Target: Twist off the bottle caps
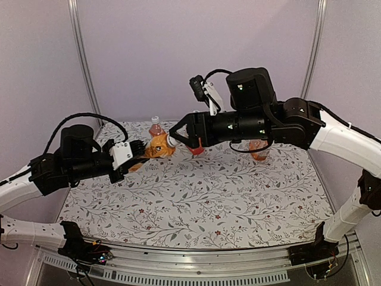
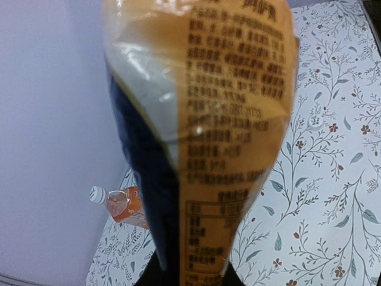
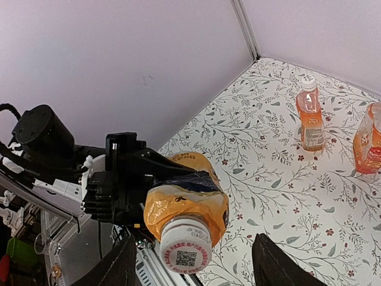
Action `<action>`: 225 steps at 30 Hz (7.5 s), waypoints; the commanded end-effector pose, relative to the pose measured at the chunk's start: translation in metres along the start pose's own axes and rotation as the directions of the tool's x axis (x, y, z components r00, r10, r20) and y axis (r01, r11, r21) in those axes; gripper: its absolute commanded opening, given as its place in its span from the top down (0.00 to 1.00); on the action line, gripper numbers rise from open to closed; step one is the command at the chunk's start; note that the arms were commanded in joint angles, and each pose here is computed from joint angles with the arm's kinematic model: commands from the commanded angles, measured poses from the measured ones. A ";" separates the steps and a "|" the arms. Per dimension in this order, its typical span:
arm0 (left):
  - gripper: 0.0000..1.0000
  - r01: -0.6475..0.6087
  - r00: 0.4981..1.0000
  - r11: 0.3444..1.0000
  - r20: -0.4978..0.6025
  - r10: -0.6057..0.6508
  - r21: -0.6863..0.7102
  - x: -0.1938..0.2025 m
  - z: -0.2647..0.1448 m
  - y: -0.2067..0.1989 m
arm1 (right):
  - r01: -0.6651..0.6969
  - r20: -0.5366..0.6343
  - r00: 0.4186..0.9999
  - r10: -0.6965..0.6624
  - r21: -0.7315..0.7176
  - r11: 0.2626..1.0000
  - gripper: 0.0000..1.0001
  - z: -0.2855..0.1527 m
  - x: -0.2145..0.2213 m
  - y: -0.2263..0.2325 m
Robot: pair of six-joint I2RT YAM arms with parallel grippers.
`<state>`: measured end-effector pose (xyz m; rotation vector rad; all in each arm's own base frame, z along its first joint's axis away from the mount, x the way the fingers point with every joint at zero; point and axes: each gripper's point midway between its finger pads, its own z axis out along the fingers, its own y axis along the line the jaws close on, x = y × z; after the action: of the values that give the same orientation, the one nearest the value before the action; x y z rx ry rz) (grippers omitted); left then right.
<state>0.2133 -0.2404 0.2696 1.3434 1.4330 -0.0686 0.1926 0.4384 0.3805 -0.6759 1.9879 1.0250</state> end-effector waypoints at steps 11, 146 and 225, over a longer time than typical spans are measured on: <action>1.00 -0.006 1.000 1.000 0.006 0.007 -0.025 -0.001 0.002 0.004 | -0.129 -0.135 0.984 0.119 -0.065 0.989 0.56 0.016 0.020 0.009; 1.00 0.265 0.954 0.811 -0.018 -0.300 0.522 -0.003 -0.036 -0.102 | 0.905 -0.078 0.308 -0.948 -0.285 0.317 1.00 -0.071 0.087 0.005; 1.00 0.194 0.832 0.812 0.346 -0.434 0.551 -0.129 -0.056 -0.049 | 0.602 0.346 0.798 -0.494 -0.406 0.688 0.74 -0.042 -0.017 0.122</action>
<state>0.1152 -0.3025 0.3497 1.3299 1.2871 -0.9712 0.1016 0.4638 0.4587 -1.2820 1.2074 1.1215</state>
